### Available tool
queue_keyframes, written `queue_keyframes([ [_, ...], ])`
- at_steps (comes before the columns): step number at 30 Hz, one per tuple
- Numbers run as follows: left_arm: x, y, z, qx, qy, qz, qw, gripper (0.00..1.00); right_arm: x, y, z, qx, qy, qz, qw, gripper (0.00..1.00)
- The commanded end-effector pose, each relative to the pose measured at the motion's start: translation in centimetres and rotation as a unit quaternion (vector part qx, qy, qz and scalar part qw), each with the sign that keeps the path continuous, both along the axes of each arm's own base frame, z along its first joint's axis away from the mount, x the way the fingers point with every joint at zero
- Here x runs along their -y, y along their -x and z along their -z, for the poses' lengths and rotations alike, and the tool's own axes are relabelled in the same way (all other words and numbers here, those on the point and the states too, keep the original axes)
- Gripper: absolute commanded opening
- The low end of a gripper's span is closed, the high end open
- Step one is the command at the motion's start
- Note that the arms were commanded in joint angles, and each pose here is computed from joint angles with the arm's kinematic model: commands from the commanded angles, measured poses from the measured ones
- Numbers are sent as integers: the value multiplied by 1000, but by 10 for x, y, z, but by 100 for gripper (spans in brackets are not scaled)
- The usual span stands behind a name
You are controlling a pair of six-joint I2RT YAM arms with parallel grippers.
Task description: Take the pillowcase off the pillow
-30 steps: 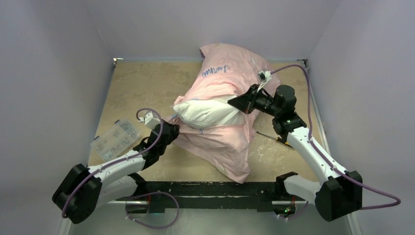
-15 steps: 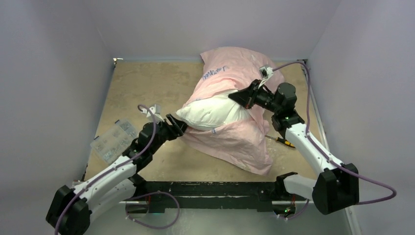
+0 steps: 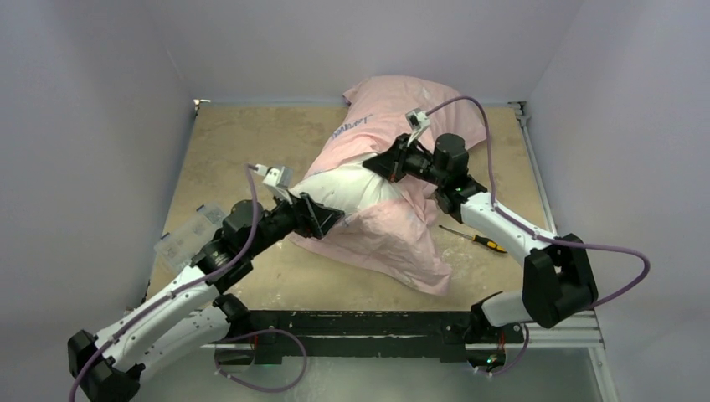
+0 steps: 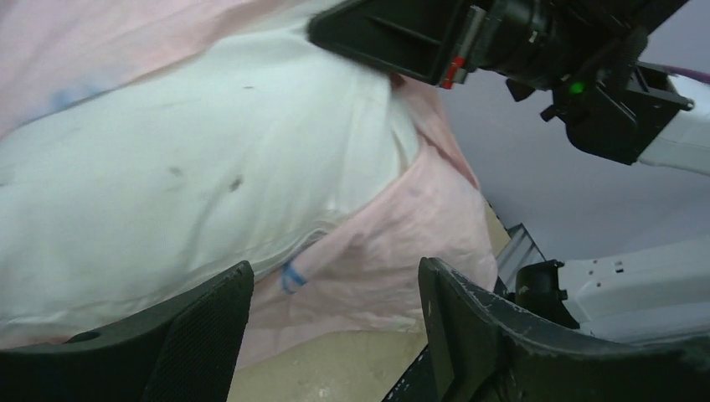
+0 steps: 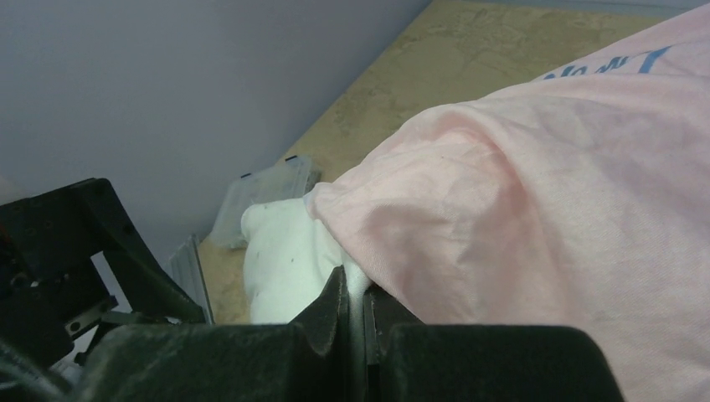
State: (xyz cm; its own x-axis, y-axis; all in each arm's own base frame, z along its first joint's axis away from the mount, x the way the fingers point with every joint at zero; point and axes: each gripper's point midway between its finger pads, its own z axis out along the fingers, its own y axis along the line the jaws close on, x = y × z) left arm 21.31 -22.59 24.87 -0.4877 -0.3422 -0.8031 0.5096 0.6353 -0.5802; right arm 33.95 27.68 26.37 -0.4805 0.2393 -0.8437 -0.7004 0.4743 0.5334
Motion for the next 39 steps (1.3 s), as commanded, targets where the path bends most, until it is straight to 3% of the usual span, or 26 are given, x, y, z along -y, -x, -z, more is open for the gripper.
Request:
queue_keyframes([
  [1, 42, 5, -27, 54, -12, 66, 996, 71, -9, -14, -64, 87, -39, 30, 995, 0],
  [14, 115, -24, -11, 89, -97, 96, 987, 72, -7, -17, -58, 76, -31, 52, 995, 0],
  [24, 100, -36, -39, 143, -125, 41, 981, 71, -11, -18, -46, 68, -30, 41, 996, 0],
  [33, 133, -17, -3, 102, -135, 140, 976, 68, -11, -21, -48, 68, -30, 47, 996, 0],
  [39, 154, 16, 25, 68, -137, 224, 963, 50, -10, -28, -57, 77, -29, 59, 995, 0],
])
